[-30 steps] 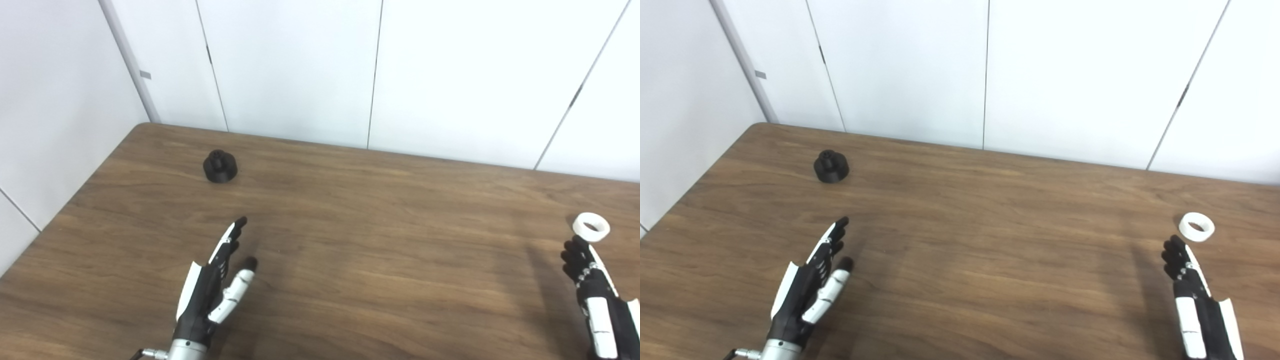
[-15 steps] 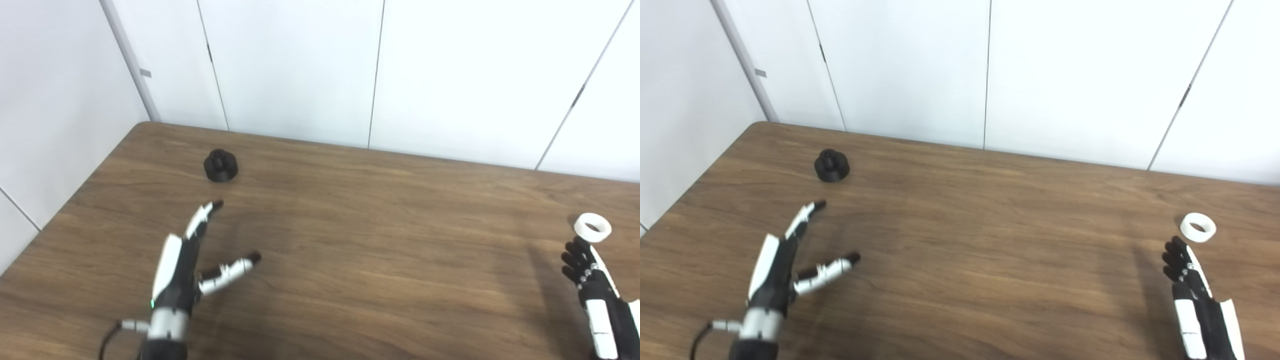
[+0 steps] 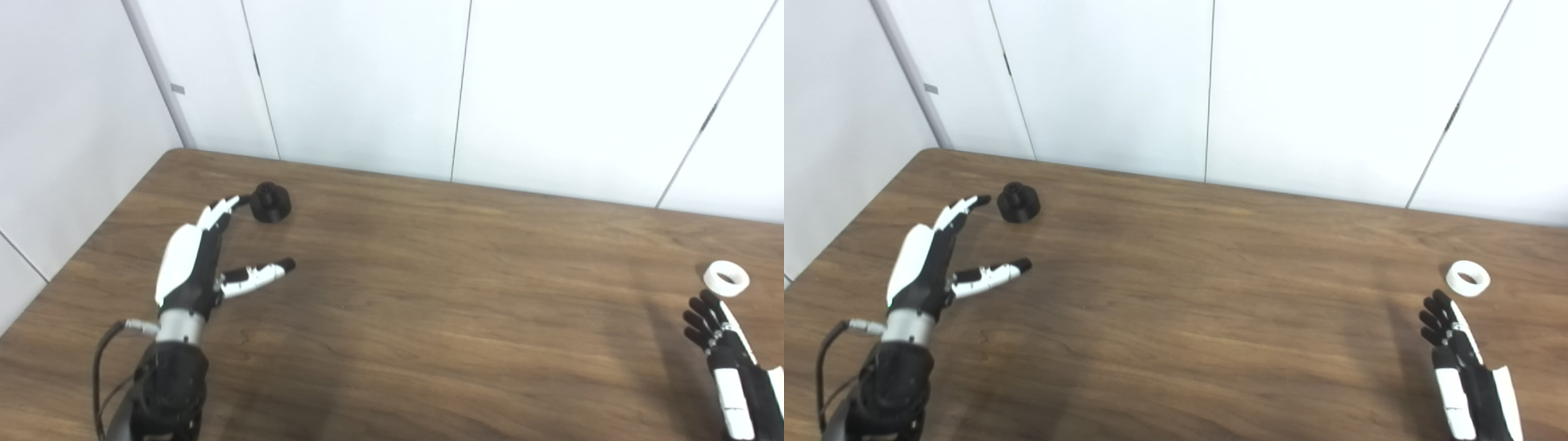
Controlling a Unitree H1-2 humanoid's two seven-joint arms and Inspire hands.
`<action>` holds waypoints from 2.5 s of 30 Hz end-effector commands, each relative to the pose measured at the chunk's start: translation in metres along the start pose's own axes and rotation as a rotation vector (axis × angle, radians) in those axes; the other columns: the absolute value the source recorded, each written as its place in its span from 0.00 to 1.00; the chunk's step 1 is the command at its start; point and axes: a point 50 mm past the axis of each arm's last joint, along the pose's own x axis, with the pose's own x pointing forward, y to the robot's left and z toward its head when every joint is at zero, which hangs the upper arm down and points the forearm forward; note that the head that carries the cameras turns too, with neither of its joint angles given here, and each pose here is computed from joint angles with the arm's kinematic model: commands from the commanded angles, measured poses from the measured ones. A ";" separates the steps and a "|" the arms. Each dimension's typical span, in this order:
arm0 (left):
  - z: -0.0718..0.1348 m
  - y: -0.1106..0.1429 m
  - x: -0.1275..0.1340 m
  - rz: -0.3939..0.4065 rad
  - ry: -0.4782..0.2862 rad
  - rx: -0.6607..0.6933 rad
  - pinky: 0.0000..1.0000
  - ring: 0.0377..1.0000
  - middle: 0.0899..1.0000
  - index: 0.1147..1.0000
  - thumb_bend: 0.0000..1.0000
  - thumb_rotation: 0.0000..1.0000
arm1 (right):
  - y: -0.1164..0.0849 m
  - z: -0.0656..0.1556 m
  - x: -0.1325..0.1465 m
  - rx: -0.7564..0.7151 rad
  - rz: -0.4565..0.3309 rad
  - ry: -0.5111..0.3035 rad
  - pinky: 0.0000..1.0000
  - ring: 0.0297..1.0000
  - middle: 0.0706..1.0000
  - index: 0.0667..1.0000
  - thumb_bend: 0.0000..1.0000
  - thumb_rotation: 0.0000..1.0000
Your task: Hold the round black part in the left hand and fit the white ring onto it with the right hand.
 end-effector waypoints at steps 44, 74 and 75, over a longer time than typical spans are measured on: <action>-0.006 -0.003 0.171 -0.035 0.228 0.150 1.00 1.00 0.96 0.83 1.00 0.33 | 0.012 -0.031 -0.040 0.004 -0.002 0.144 0.86 0.89 0.91 0.92 0.60 1.00; -0.011 -0.008 0.193 -0.098 0.256 0.241 1.00 1.00 0.95 0.80 0.91 0.23 | 0.016 -0.029 -0.043 -0.010 0.005 0.139 0.85 0.87 0.88 0.91 0.60 1.00; -0.011 -0.009 0.194 -0.095 0.254 0.242 1.00 1.00 0.95 0.80 0.90 0.23 | 0.017 -0.029 -0.043 -0.010 0.006 0.139 0.85 0.87 0.88 0.91 0.60 1.00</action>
